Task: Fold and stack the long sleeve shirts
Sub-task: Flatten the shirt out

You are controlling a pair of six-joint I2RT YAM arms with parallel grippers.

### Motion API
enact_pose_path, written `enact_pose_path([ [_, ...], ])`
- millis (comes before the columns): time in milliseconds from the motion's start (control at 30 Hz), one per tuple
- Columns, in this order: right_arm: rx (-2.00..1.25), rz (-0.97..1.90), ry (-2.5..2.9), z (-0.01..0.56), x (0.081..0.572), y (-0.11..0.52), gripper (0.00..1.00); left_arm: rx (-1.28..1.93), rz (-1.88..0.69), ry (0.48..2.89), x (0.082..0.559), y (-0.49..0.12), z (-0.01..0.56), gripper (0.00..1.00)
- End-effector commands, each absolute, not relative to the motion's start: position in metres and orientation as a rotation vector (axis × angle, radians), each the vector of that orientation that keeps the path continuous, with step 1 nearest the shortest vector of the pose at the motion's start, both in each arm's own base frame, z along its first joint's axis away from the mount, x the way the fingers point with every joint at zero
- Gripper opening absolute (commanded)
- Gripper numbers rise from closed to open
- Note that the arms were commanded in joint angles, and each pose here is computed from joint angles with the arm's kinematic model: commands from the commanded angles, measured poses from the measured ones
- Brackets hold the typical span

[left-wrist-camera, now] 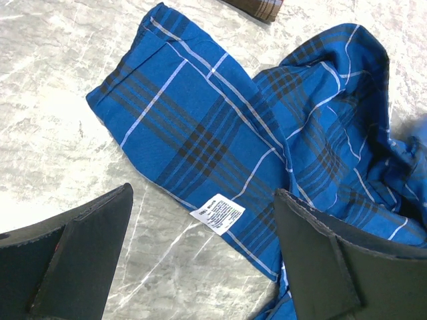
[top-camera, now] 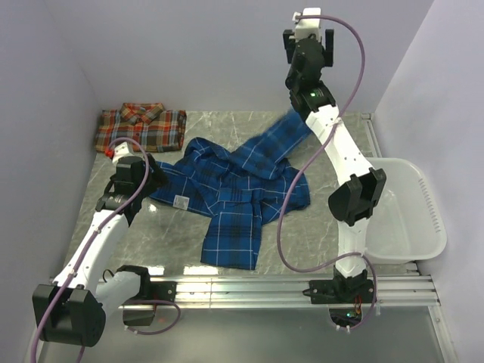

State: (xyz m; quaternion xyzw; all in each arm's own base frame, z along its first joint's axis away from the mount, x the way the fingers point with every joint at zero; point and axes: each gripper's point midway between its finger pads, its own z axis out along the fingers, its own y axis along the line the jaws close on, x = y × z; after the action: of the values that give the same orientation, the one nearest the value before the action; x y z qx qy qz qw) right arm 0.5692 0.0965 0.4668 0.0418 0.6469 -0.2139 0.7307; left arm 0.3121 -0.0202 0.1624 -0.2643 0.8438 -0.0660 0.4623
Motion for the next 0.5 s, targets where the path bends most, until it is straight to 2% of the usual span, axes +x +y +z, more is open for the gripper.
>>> enact_pose_path([
  [0, 0.014, -0.319, 1.577, 0.435, 0.545, 0.132, 0.84, -0.637, -0.189, 2.080, 0.314, -0.025, 0.160, 0.93],
  [33, 0.015, -0.262, 1.613, 0.432, 0.529, 0.137, 0.84, -0.637, -0.190, 2.084, 0.314, -0.025, 0.160, 0.93],
  [100, -0.057, -0.176, 1.728, 0.387, 0.512, 0.165, 0.83, -0.639, -0.190, 2.090, 0.315, -0.026, 0.158, 0.93],
  [333, -0.234, 0.369, 2.101, 0.267, 0.420, 0.264, 0.72, -0.638, -0.194, 2.111, 0.316, -0.028, 0.153, 0.93],
  [467, -0.195, 0.609, 2.252, 0.205, 0.371, 0.284, 0.67, -0.647, -0.199, 2.116, 0.317, -0.029, 0.151, 0.93],
])
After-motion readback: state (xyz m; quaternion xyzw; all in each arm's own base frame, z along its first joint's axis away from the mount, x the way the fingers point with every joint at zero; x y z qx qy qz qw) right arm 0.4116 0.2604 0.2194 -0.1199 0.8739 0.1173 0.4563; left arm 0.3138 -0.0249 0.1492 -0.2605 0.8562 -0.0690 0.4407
